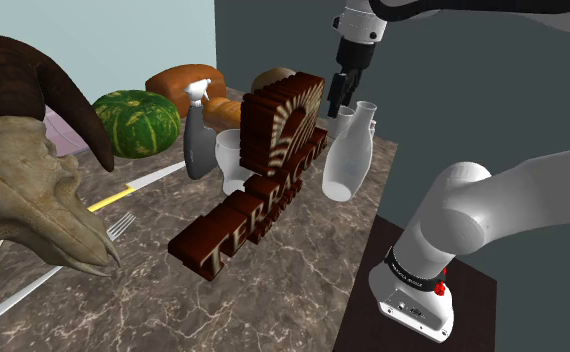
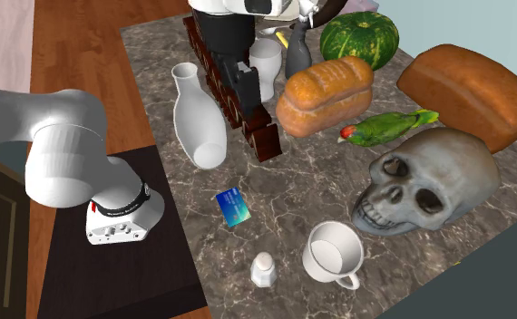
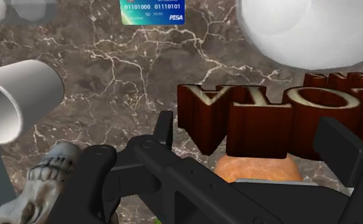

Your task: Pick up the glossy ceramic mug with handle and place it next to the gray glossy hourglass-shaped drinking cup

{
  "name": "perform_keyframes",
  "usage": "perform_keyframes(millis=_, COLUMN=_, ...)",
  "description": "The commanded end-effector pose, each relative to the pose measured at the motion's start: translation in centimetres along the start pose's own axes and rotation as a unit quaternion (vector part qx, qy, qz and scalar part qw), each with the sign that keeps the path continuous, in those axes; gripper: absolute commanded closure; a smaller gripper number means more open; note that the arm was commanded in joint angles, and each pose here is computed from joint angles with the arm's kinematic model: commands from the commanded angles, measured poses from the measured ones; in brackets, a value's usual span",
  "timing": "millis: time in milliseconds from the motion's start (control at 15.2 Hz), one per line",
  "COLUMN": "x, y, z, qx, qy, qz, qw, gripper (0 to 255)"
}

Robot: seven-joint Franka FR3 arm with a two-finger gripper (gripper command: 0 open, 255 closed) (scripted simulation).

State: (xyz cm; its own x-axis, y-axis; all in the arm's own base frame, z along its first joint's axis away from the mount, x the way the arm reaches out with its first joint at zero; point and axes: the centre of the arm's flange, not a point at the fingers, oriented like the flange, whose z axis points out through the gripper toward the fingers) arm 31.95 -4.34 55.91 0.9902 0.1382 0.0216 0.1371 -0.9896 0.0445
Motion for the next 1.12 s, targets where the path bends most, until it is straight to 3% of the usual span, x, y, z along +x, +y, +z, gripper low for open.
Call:
perform_keyframes(millis=0, x=0.5, y=2.3, z=1.0, qx=-0.001, qy=-0.003, qz=-0.009, qw=1.0000, gripper=0)
perform_keyframes(millis=1056, x=5.4, y=21.1, z=9.5, qx=-0.002, qy=-0.026, qz=-0.071, qw=0.9971, gripper=0)
